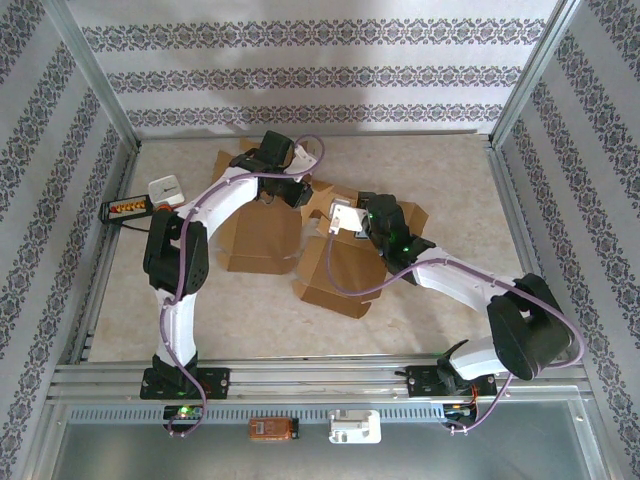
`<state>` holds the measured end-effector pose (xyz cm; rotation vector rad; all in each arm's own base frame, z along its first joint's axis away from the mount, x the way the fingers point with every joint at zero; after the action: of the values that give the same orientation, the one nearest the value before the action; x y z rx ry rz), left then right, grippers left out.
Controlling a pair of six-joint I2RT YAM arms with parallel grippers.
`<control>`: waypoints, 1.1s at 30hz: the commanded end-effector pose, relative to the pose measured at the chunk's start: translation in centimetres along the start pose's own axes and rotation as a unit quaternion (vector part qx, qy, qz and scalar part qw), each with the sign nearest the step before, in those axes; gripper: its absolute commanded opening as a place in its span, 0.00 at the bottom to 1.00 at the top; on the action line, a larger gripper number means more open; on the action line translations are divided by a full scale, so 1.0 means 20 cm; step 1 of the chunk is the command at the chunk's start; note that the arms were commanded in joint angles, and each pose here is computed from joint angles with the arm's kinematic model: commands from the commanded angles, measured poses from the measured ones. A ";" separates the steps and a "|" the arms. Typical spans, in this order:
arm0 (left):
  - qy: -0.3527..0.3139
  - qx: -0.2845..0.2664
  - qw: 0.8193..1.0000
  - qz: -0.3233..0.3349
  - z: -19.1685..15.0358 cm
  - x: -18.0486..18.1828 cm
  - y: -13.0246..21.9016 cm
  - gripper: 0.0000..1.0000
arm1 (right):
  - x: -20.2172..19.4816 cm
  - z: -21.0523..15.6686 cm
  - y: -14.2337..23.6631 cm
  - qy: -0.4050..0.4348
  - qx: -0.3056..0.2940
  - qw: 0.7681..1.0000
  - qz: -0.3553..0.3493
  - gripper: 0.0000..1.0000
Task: Fold the paper box
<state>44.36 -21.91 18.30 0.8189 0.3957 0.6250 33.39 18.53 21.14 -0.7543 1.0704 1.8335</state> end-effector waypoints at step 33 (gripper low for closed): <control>-0.116 -0.123 0.986 0.012 0.08 -0.02 0.00 0.00 | -0.50 -0.19 -0.03 -0.682 0.138 0.683 0.223 0.83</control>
<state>45.07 -22.78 17.08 0.6986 0.1860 0.5540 38.94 11.90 29.56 0.9571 0.3975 1.8403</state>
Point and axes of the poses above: each hand's point on the last joint's axis, 136 mm out from that joint toward the fingers, its own y axis back along the fingers, its own x axis along the line the jaws close on, z = x × y, the point moved 6 cm from there along y, back along the fingers, and after that the axes turned 8 degrees about -y, right-handed, at the moved point
